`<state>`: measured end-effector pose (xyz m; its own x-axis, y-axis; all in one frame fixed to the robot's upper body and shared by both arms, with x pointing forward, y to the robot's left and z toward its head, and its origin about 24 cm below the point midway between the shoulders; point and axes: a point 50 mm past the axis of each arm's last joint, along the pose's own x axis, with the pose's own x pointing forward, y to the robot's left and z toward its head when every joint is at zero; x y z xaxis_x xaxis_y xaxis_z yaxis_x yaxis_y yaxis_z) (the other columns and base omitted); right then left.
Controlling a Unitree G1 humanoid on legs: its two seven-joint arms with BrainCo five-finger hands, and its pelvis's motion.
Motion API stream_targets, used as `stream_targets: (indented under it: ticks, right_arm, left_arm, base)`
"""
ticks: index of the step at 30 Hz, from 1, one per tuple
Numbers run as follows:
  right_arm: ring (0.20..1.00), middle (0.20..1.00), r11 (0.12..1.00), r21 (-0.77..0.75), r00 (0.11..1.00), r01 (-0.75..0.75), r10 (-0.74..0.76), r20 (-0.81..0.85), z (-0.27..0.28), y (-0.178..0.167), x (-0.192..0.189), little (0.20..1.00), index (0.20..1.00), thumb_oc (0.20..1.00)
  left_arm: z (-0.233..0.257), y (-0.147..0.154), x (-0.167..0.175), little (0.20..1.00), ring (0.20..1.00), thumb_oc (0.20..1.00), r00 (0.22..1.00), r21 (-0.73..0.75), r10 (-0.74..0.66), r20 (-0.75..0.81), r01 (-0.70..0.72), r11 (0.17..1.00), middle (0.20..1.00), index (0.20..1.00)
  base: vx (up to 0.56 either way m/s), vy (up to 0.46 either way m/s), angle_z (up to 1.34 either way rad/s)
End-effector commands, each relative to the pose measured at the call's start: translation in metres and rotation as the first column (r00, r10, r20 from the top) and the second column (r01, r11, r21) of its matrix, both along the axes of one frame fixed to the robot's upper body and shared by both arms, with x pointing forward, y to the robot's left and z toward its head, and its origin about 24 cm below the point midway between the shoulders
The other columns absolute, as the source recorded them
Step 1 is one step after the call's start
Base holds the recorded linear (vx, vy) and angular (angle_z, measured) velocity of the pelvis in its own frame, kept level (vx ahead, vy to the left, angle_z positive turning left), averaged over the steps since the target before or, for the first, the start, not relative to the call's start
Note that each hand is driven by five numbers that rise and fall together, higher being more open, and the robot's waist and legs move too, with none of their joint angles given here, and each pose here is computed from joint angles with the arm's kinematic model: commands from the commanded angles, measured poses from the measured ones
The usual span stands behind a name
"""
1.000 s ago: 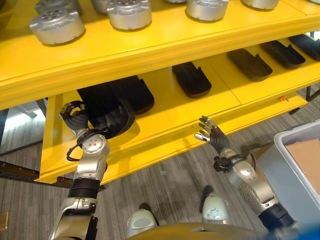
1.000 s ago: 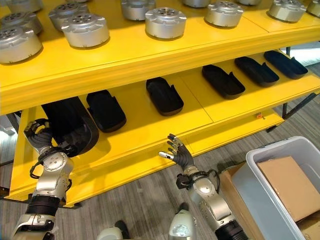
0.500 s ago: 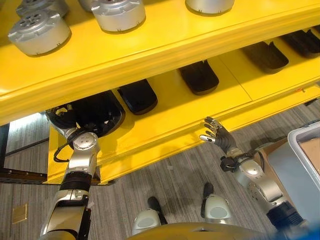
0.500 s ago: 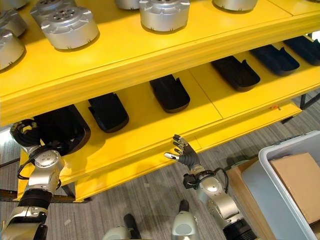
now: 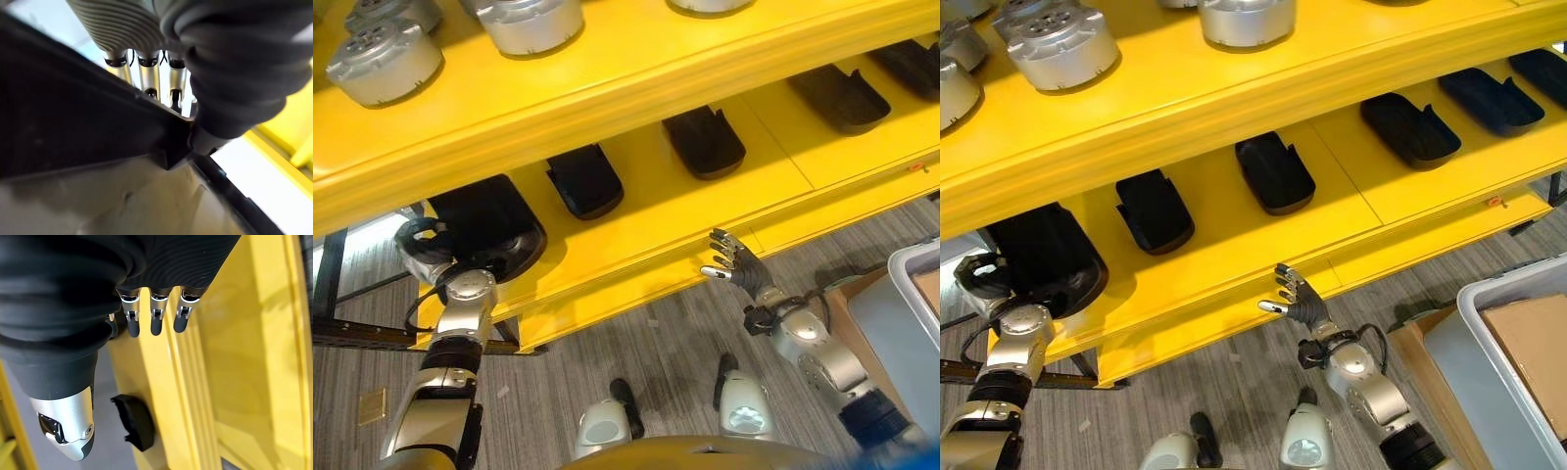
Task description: Move parts from the plastic box to the shelf.
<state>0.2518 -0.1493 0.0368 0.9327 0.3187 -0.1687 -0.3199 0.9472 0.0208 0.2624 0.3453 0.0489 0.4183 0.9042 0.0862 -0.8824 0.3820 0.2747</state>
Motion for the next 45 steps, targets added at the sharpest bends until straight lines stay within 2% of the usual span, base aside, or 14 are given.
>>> stream_targets:
  ticks: [1, 6, 10, 17, 27, 34, 45]
  right_arm:
    - [1.0, 1.0, 0.996, -0.003, 0.992, -0.091, 0.091, 0.091, 0.018, 0.011, 0.005, 1.0, 1.0, 1.0]
    - [1.0, 1.0, 0.989, -0.047, 0.985, -0.138, 0.142, 0.101, 0.019, 0.004, 0.004, 1.0, 1.0, 1.0]
    - [1.0, 1.0, 0.995, -0.013, 0.986, -0.1, 0.1, 0.133, 0.026, -0.001, 0.007, 1.0, 1.0, 1.0]
    - [1.0, 1.0, 0.997, 0.013, 0.983, -0.082, 0.079, 0.167, 0.035, 0.007, 0.014, 1.0, 1.0, 1.0]
    - [1.0, 1.0, 0.997, 0.038, 0.97, -0.062, 0.052, 0.238, 0.049, 0.015, 0.025, 1.0, 1.0, 1.0]
    - [1.0, 1.0, 0.997, 0.044, 0.966, -0.062, 0.049, 0.253, 0.052, 0.017, 0.03, 1.0, 1.0, 1.0]
    - [1.0, 1.0, 0.996, 0.03, 0.959, -0.087, 0.076, 0.273, 0.064, 0.021, 0.036, 1.0, 1.0, 1.0]
  left_arm:
    - [0.037, 0.028, -0.013, 0.2, 0.2, 0.2, 0.987, 0.125, 0.065, 0.148, -0.083, 0.989, 0.2, 0.2]
    - [0.014, 0.029, -0.031, 0.2, 0.2, 0.2, 0.991, 0.118, 0.103, 0.087, -0.113, 0.987, 0.2, 0.2]
    - [0.025, 0.011, -0.003, 0.2, 0.2, 0.2, 0.999, 0.18, -0.015, 0.048, 0.006, 0.984, 0.2, 0.2]
    - [0.067, 0.012, 0.028, 0.2, 0.2, 0.2, 0.994, 0.277, -0.105, 0.04, 0.09, 0.957, 0.2, 0.2]
    - [0.084, 0.022, 0.031, 0.2, 0.2, 0.2, 0.992, 0.299, -0.112, 0.058, 0.09, 0.95, 0.2, 0.2]
    - [0.09, 0.012, 0.043, 0.2, 0.2, 0.2, 0.981, 0.303, -0.187, 0.043, 0.166, 0.938, 0.2, 0.2]
    - [0.118, 0.015, 0.059, 0.2, 0.2, 0.2, 0.988, 0.296, -0.136, 0.076, 0.108, 0.949, 0.2, 0.2]
  base:
    - [-0.08, 0.37, -0.43]
    - [-0.07, 0.463, -0.41]
    - [-0.17, 0.332, -0.22]
    - [-0.12, 0.012, 0.13]
    - [-0.11, -0.057, 0.0]
    - [-0.04, -0.041, 0.0]
    - [-0.03, 0.0, -0.01]
